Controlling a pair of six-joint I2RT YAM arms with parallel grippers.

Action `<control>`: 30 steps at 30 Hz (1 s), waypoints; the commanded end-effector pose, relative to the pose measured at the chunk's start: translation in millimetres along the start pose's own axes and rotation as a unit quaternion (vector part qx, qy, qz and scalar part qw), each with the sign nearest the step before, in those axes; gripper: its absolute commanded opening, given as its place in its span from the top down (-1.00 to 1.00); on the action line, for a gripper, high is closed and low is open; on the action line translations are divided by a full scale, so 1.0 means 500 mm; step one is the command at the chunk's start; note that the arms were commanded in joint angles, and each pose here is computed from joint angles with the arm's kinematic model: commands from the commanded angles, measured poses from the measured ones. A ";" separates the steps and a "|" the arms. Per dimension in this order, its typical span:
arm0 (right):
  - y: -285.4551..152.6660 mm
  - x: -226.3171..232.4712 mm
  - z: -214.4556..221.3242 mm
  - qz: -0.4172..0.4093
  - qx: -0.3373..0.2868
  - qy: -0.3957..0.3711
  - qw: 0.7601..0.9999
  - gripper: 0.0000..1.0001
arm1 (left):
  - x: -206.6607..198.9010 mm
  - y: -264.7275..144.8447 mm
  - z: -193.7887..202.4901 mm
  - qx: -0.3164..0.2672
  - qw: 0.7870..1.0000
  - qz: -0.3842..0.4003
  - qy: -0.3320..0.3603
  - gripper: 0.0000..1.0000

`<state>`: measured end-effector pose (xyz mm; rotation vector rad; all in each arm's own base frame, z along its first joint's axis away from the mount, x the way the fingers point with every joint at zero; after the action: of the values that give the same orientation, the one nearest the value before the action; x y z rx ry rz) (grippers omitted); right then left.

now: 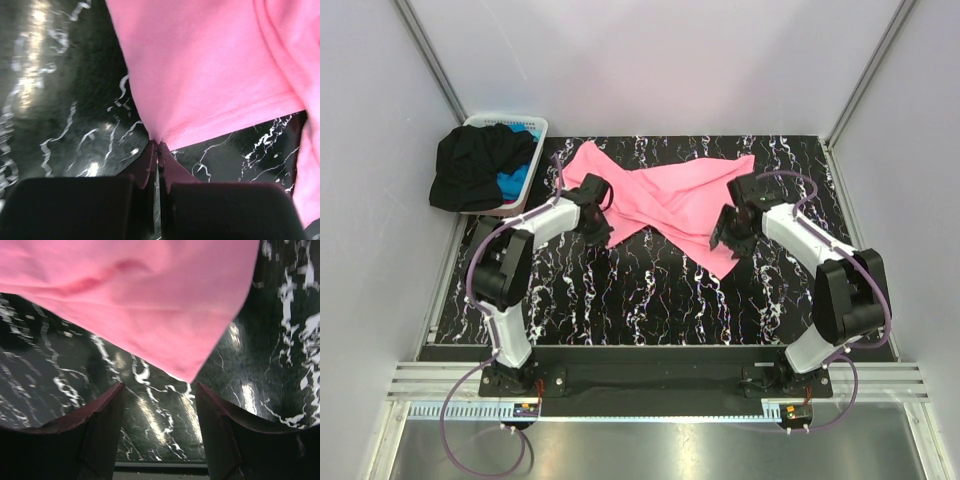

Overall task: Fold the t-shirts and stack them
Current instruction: Flatten the tshirt out

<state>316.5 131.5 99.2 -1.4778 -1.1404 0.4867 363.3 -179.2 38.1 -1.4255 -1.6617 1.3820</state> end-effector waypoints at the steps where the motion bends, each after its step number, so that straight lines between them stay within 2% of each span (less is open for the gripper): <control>1: 0.030 -0.033 0.052 0.020 0.040 0.043 0.998 -0.29 | -0.003 -0.122 -0.092 -0.104 0.994 -0.006 0.015 1.00; 6: 0.055 -0.059 0.075 0.049 0.053 0.076 0.994 -0.22 | 0.032 -0.218 -0.111 -0.157 0.987 -0.022 0.018 1.00; 9: 0.058 -0.062 0.078 0.049 0.054 0.075 0.995 -0.22 | 0.050 -0.234 -0.104 -0.164 0.986 -0.030 0.019 1.00; 25: 0.089 -0.077 0.157 0.047 0.135 0.076 0.987 -0.18 | 0.079 -0.256 -0.098 -0.176 0.983 -0.052 0.023 1.00; 28: 0.102 -0.084 0.165 0.055 0.142 0.069 0.986 -0.15 | 0.080 -0.253 -0.096 -0.174 0.983 -0.053 0.023 1.00; 30: 0.109 -0.084 0.167 0.058 0.147 0.069 0.985 -0.05 | 0.081 -0.253 -0.095 -0.174 0.983 -0.054 0.022 1.00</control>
<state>251.8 139.0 22.7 -1.3305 -0.8337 0.5762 342.6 -119.7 147.0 -1.4886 -1.9364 1.0752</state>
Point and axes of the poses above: each gripper's point midway between its finger pads, its own y axis out along the fingers, its own x axis along the line the jaws close on, z = x × y, the point moved 1 cm from there along -y, back along the fingers, and after that the axes turned 9 degrees about y, right-handed, at the moved point
